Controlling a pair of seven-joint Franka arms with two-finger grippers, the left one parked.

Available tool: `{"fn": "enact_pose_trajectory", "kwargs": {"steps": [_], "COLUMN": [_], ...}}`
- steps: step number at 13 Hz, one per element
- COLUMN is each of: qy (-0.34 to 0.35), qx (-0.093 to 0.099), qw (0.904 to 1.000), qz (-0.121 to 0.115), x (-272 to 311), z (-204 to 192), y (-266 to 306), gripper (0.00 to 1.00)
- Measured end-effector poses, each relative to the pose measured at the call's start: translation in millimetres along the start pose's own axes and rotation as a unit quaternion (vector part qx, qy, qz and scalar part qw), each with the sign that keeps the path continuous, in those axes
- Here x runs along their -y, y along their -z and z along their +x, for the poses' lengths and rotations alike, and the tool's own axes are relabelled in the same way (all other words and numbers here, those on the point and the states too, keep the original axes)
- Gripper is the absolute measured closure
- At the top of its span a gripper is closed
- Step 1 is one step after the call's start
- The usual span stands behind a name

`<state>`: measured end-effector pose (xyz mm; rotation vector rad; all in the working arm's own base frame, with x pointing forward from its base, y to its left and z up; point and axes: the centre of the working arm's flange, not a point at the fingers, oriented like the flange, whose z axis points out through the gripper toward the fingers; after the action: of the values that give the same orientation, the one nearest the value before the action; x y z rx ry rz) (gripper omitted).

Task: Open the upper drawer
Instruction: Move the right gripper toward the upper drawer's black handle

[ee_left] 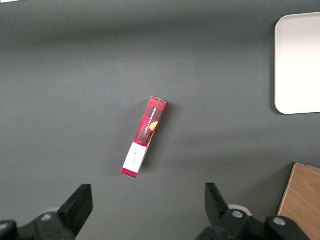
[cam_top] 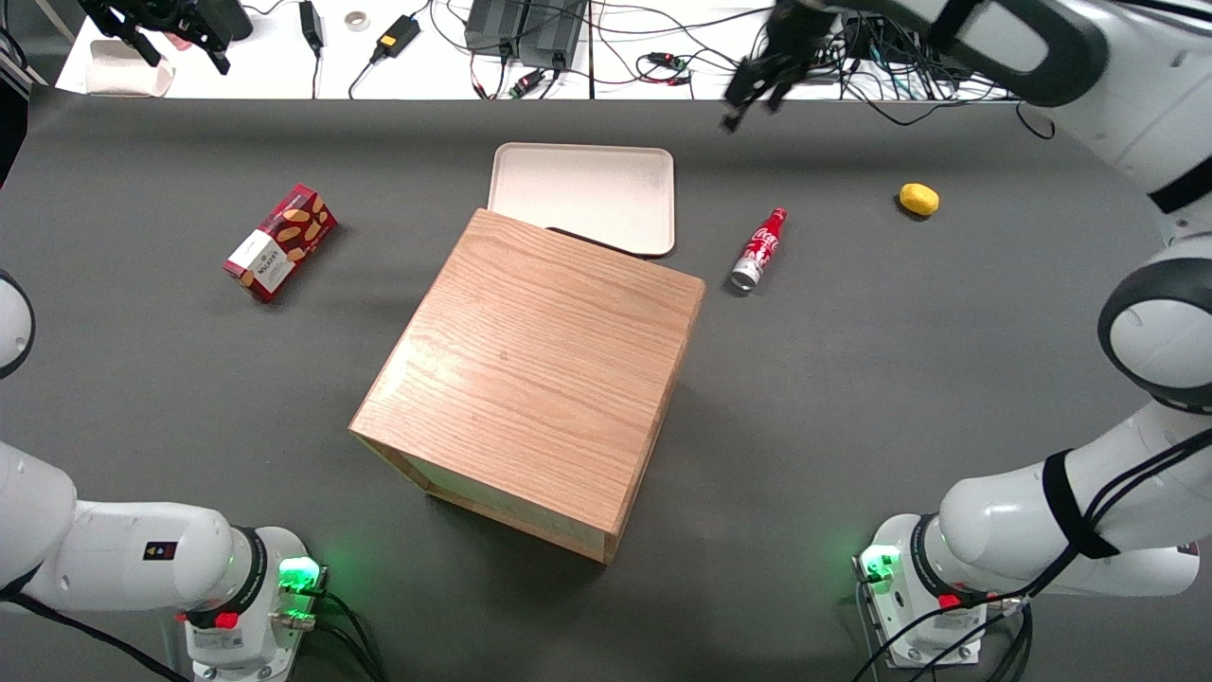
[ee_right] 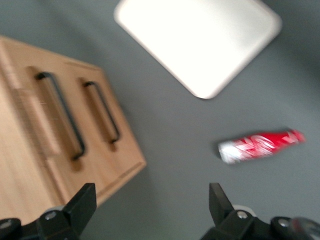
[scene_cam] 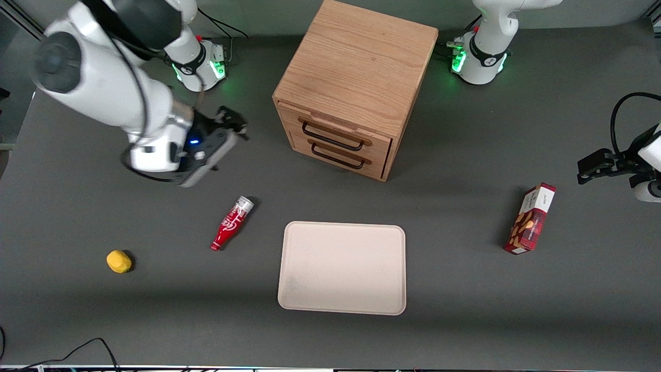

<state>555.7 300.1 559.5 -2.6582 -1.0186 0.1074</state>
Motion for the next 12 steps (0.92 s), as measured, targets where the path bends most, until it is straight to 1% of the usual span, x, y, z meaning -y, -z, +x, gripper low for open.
{"fn": "enact_pose_trajectory", "kwargs": {"steps": [1,2,3,4,6,10,12], "qy": [0.026,0.051,0.077,0.101,0.138,0.173,0.184], "qx": [0.005,0.010,0.012,0.013,0.012,0.003,0.002], "qw": [0.9995,0.9984,0.9968,0.9947,0.9903,0.9848,0.9827], "qz": [0.015,0.021,0.018,0.010,0.000,-0.012,-0.019], "x": [17.3,35.3,55.0,73.7,99.8,107.1,106.5], "z": [12.6,24.0,35.0,44.5,59.5,72.9,72.1], "y": [-16.3,-33.3,-51.1,-68.9,-102.3,-152.0,-167.7], "gripper": [0.00,0.00,0.00,0.00,0.00,0.00,0.00]}}
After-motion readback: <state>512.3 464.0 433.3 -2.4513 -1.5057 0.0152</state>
